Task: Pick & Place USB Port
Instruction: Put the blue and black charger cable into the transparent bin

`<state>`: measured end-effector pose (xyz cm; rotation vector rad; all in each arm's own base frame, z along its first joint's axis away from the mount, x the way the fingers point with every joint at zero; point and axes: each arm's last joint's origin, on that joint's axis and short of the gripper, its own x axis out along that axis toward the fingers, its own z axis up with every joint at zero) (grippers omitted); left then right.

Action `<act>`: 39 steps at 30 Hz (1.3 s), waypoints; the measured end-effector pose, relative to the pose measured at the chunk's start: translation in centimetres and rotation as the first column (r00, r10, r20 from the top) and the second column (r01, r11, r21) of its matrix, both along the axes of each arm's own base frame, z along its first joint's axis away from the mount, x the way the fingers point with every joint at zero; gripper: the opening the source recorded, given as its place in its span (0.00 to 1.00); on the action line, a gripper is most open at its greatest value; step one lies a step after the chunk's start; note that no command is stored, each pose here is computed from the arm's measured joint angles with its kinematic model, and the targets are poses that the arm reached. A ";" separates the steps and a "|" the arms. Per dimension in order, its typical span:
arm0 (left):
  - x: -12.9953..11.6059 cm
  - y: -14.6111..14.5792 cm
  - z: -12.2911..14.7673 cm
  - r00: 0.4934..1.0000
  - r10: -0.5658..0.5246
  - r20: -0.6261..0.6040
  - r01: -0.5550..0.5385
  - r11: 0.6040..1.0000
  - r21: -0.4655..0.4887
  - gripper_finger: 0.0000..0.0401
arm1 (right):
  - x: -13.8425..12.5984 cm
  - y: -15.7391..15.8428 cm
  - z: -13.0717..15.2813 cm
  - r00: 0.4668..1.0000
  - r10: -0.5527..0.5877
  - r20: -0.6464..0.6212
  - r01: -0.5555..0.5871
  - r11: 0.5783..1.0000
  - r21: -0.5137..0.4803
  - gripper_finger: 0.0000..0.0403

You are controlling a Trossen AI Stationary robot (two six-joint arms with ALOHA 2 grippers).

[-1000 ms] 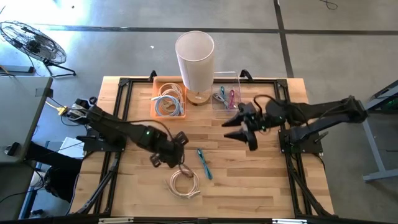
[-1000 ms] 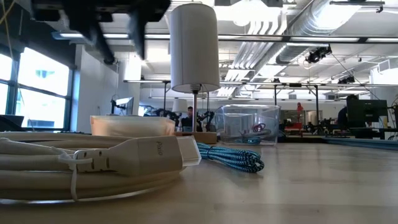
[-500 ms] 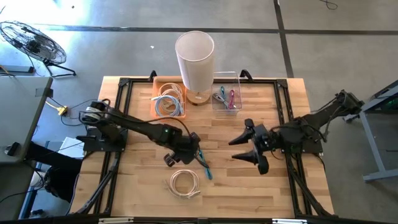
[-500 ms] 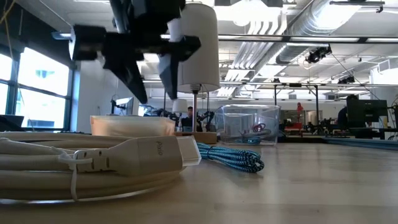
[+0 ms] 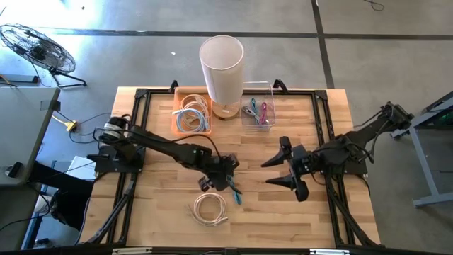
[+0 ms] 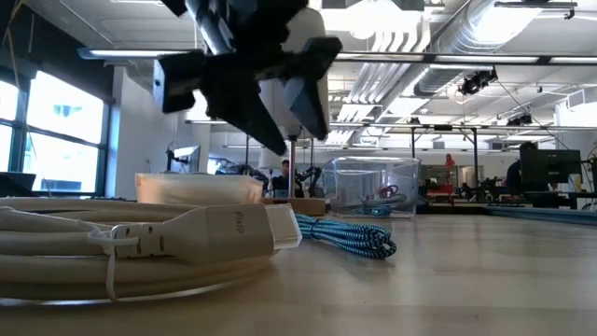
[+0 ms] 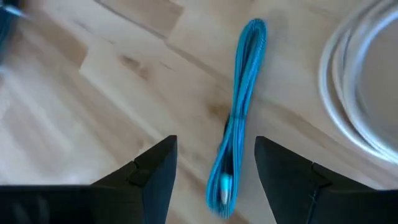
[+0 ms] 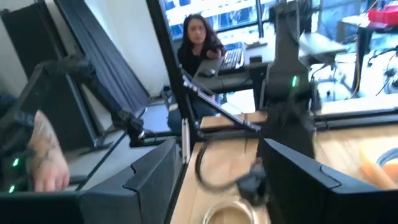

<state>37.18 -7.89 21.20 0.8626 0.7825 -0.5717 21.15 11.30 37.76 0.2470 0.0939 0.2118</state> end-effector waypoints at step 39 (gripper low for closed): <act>2.7 1.1 -7.9 0.976 0.066 -0.208 -0.104 0.979 -0.177 0.06 | -1.0 0.7 1.0 0.997 -0.006 0.072 0.005 1.000 0.013 0.57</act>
